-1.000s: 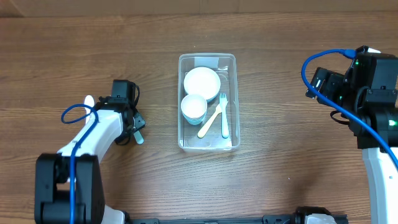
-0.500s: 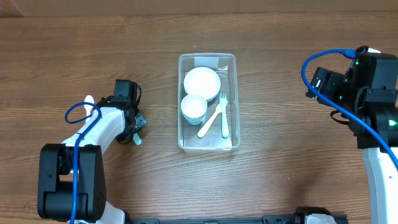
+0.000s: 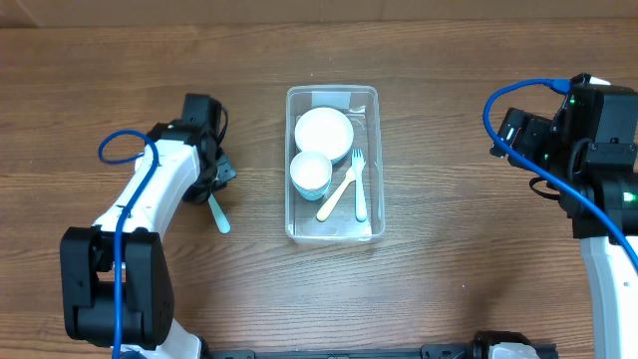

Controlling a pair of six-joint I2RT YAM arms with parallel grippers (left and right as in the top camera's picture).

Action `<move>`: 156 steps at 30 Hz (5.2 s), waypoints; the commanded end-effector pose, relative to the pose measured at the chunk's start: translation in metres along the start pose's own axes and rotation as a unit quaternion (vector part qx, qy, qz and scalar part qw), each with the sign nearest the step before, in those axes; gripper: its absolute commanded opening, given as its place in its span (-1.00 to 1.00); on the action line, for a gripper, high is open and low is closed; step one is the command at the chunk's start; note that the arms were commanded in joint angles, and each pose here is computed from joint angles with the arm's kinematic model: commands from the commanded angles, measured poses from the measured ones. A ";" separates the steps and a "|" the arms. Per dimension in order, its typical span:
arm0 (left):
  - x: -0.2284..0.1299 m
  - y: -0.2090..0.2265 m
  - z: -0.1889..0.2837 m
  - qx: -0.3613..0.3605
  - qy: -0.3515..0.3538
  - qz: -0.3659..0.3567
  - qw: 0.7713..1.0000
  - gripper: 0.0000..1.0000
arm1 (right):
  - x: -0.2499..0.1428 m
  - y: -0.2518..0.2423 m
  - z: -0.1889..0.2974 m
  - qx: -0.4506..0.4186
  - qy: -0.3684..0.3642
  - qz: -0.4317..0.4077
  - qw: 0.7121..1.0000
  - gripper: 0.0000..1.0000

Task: Pack container

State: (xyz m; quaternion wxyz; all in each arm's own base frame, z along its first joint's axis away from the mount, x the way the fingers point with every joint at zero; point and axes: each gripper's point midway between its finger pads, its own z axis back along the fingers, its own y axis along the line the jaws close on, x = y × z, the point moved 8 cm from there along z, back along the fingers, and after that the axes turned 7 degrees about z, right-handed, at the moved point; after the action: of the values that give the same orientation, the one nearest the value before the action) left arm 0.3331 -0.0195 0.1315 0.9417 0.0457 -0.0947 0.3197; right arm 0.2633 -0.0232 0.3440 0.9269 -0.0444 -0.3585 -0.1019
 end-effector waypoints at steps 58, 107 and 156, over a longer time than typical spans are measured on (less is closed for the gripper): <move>-0.026 0.039 -0.009 -0.054 -0.057 0.006 0.997 0.18 | 0.005 -0.001 0.006 -0.004 -0.013 0.002 1.000 1.00; -0.044 -0.140 0.173 -0.229 -0.122 -0.200 0.945 -0.82 | 0.005 -0.001 0.006 -0.004 -0.013 0.002 1.000 1.00; -0.001 0.030 0.192 0.079 -0.138 -0.053 0.986 0.46 | 0.005 -0.001 0.006 -0.004 -0.013 0.002 1.000 1.00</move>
State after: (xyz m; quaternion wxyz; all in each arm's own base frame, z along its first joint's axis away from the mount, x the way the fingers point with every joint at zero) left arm 0.2830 -0.0579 0.3129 0.9522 0.1276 -0.1800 0.2112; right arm 0.2633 -0.0232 0.3440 0.9269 -0.0440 -0.3587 -0.1018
